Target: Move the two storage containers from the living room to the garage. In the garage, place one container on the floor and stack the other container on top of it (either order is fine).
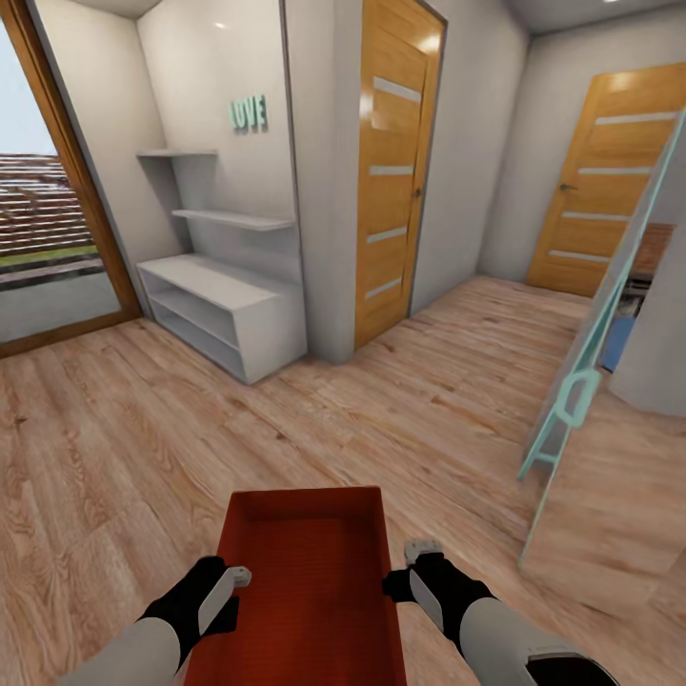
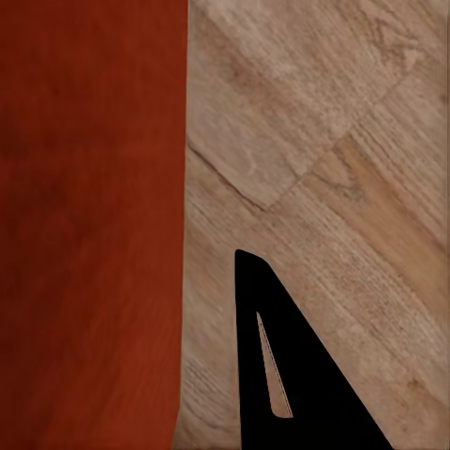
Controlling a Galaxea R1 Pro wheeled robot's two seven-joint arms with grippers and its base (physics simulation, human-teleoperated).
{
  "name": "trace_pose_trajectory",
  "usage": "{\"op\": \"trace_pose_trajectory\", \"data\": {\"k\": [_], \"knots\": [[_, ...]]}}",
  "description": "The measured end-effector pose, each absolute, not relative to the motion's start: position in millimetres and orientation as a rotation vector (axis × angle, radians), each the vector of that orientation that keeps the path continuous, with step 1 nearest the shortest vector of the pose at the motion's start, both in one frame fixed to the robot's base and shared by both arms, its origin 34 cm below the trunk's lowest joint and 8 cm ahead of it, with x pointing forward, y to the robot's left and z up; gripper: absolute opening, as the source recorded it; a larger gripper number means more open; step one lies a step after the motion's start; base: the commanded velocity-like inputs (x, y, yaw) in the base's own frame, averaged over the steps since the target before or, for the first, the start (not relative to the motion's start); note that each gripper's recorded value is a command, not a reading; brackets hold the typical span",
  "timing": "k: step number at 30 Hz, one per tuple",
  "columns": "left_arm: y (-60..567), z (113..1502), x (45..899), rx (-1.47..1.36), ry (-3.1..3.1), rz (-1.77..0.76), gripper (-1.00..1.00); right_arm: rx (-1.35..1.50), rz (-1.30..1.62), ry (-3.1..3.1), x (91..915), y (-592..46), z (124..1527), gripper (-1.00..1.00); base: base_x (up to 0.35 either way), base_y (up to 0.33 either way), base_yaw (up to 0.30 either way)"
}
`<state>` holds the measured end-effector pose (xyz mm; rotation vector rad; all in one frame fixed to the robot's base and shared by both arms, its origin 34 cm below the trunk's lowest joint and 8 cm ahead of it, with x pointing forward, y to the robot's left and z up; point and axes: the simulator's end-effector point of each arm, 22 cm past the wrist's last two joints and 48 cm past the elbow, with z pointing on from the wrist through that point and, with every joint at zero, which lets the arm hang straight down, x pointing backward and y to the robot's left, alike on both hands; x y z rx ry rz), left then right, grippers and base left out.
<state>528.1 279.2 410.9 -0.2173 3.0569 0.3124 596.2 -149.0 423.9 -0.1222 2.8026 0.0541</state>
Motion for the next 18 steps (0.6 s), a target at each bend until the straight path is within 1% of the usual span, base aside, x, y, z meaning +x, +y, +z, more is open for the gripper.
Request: {"op": "trace_pose_trajectory", "data": {"k": [10, 18], "knots": [[279.5, 411.1, 528.5, -0.218, 3.056, 0.313, -1.0, -0.123, 0.054, 2.802, 596.3, -148.9, 424.0, -1.0, 0.342, 0.003, 0.0], [279.6, 411.0, 528.5, -0.218, 3.056, 0.313, -1.0, -0.122, 0.055, 2.802, 596.4, -148.7, 424.0, -1.0, 0.342, 0.071, 0.0]]}}
